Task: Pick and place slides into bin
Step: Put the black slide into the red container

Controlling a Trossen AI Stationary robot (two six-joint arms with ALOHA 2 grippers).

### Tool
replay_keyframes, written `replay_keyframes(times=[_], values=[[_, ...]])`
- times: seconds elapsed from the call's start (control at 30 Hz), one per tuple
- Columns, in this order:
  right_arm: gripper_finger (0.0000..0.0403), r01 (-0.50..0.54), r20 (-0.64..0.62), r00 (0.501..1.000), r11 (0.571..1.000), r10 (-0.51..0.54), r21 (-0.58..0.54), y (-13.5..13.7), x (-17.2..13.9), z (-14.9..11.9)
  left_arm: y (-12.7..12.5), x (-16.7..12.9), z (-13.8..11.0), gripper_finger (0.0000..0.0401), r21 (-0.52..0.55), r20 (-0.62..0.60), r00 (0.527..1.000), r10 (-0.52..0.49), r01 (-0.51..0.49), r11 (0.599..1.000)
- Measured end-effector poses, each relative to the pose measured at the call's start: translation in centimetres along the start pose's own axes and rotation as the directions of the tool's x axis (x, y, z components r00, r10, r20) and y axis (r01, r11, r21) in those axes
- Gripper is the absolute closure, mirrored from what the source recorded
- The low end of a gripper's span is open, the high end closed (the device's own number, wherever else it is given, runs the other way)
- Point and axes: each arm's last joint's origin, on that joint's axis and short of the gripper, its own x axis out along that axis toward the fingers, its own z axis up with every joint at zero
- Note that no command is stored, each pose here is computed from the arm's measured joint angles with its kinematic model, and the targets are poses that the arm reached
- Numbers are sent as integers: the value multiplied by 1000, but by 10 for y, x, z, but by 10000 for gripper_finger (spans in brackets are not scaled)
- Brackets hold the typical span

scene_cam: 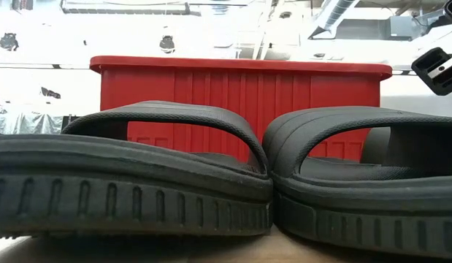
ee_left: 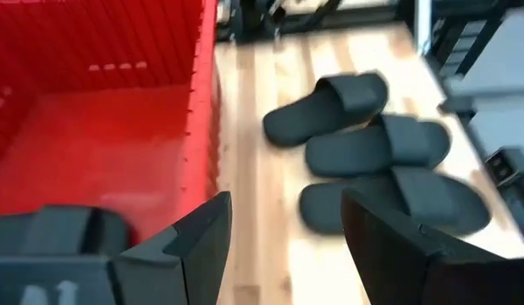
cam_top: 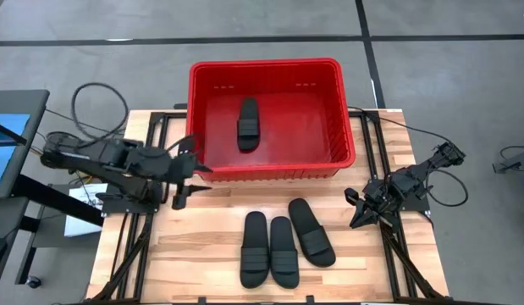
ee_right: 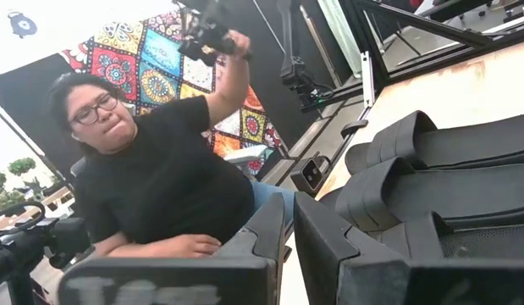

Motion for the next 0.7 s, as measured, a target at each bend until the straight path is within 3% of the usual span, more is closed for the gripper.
replay_keyframes(times=[0.23,0.4,0.5,0.7], values=[[381,0,0,1000,1000,0,0,0,0,0,-17,11,-47,188,-60,225,968,-110,126,990],[381,0,0,1000,1000,0,0,0,0,0,-33,26,-68,188,-13,261,950,-173,183,983],[381,0,0,1000,1000,0,0,0,0,0,-40,33,-78,189,24,252,954,-162,161,987],[381,0,0,1000,1000,0,0,0,0,0,-47,39,-87,189,62,302,953,-37,19,998]])
